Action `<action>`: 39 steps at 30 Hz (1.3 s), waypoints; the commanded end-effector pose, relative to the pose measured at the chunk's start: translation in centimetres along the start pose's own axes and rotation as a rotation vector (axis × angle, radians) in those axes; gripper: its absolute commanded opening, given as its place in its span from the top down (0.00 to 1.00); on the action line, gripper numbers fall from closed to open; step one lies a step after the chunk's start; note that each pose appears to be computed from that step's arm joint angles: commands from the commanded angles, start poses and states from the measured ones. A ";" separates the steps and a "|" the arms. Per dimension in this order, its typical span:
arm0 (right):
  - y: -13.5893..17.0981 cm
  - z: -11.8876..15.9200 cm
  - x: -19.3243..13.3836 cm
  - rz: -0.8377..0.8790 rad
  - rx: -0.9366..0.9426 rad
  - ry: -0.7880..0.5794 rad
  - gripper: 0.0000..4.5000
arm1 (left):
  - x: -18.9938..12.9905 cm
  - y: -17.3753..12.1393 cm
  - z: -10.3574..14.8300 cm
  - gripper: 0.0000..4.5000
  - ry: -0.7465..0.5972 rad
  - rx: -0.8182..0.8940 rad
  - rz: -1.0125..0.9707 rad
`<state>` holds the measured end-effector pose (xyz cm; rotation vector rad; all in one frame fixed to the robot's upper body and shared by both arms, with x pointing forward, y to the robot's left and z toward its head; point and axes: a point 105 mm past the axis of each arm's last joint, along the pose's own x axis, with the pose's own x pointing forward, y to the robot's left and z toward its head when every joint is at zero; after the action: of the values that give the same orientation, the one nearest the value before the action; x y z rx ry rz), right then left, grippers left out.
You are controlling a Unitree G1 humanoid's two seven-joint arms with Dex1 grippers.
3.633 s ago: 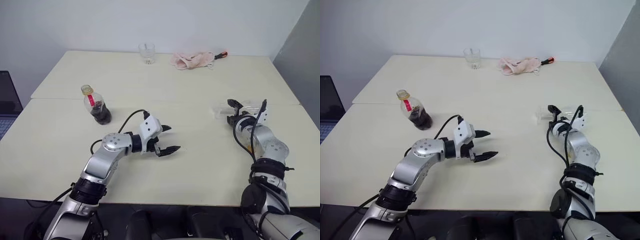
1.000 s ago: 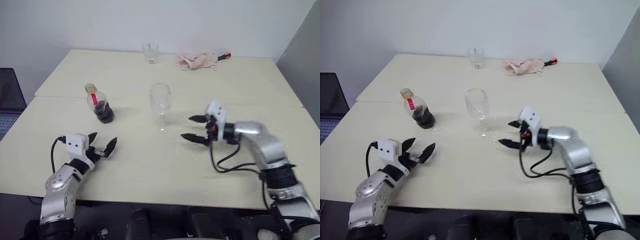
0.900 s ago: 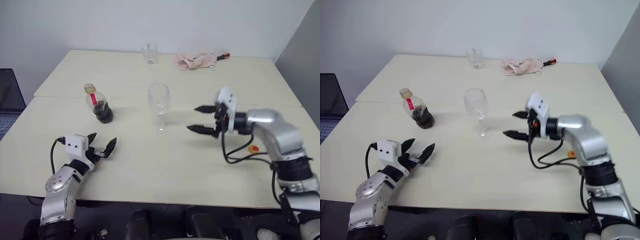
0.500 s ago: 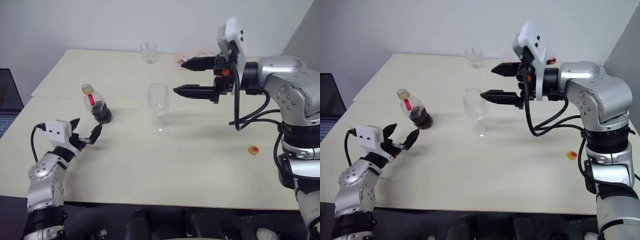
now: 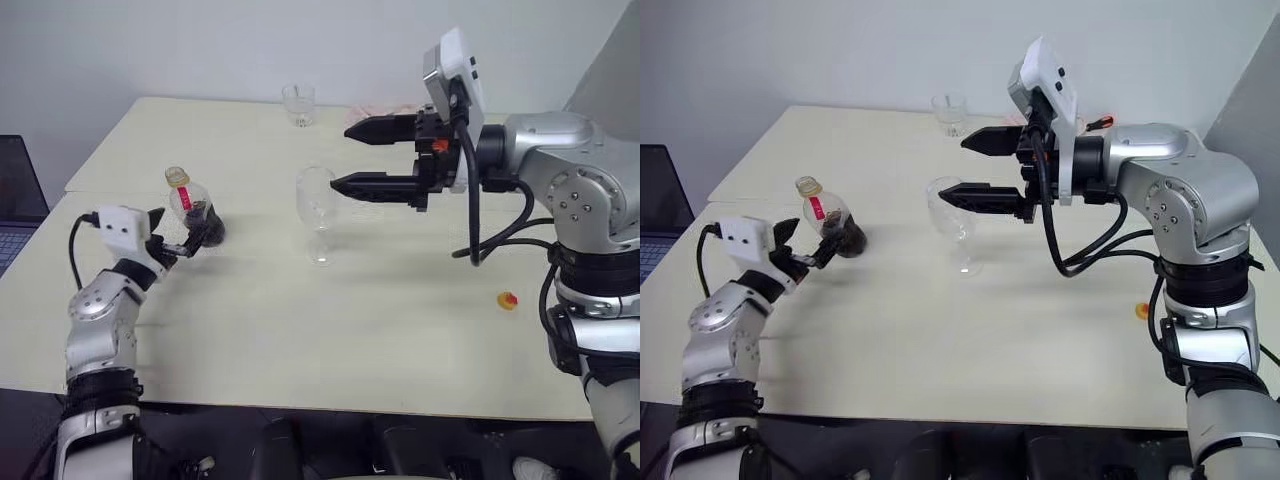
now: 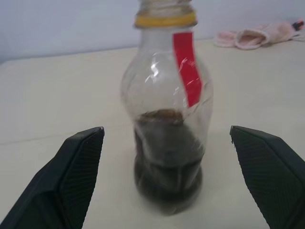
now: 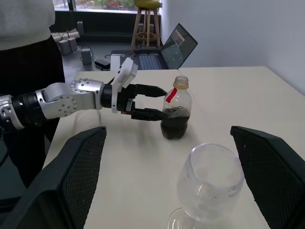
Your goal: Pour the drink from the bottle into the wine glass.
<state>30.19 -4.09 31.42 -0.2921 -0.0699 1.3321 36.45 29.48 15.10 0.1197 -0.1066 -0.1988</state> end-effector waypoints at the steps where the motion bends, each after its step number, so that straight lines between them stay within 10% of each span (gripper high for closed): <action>1: 0.7 1.2 -0.1 0.008 -0.047 -0.024 0.01 | 1.1 -0.1 0.5 0.00 -0.010 0.039 -0.003; 20: 1.1 0.8 -0.1 -0.038 -0.061 0.012 0.01 | 5.8 -0.9 -1.3 0.00 0.014 -0.015 0.047; 32: 0.4 -1.4 -1.3 -0.134 -0.070 0.099 0.00 | 6.5 -1.7 -1.1 0.71 -0.035 -0.054 0.037; 39: -0.3 -3.5 -5.5 -0.339 -0.002 0.098 0.00 | 7.1 -2.7 2.2 0.76 -0.109 0.016 -0.082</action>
<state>30.78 -9.24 27.11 -0.3121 0.0401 1.0279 42.29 25.65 13.69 0.0823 -0.1002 -0.2491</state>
